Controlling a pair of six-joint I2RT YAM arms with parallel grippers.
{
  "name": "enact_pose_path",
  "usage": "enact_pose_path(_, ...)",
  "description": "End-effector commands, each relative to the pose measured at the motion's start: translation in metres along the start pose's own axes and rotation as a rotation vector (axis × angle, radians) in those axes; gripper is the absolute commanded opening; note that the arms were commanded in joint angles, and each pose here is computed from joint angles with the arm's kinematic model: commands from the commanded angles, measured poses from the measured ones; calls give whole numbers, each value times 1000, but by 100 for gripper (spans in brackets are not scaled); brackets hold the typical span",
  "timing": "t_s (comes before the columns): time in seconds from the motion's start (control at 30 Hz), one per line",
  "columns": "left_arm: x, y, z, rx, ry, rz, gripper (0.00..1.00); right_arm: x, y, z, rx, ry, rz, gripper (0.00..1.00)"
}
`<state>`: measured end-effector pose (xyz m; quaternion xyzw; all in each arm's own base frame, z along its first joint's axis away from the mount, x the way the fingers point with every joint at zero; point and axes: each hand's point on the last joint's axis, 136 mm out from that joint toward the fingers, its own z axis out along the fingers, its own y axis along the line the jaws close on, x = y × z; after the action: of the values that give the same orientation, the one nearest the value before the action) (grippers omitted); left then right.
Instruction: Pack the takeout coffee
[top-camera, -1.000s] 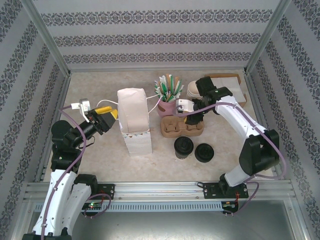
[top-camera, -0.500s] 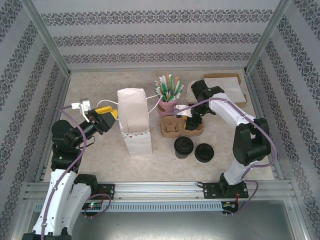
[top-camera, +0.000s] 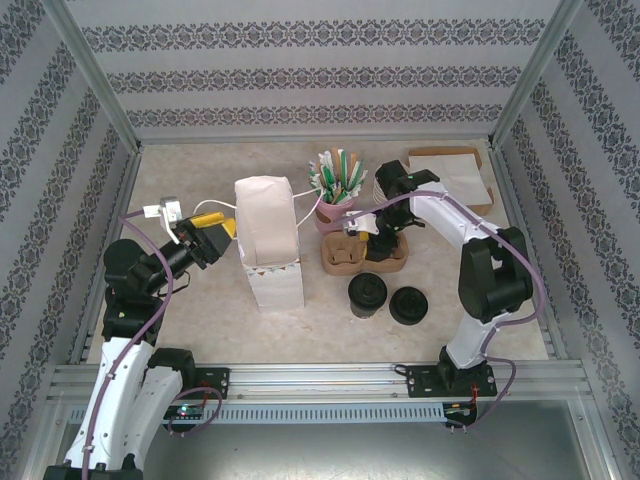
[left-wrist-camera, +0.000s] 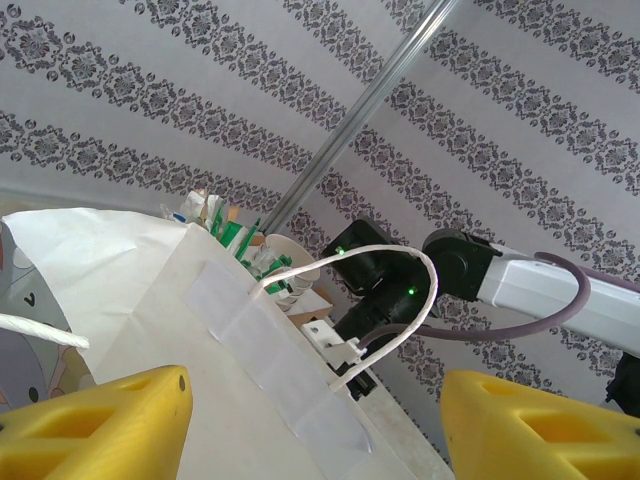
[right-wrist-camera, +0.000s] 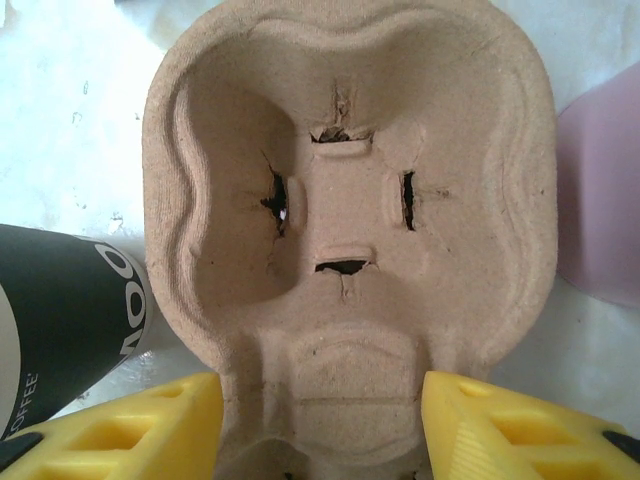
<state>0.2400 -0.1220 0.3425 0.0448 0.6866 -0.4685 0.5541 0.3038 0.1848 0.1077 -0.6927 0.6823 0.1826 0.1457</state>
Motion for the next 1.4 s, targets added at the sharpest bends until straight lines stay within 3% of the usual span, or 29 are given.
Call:
enact_pose_path(0.0,-13,-14,-2,40,-35,73,67,-8,8,2,-54,-31,-12,55)
enact_pose_path(1.37,-12,-11,0,36,-28,67,67,5,2,15,-73,44,-25,52)
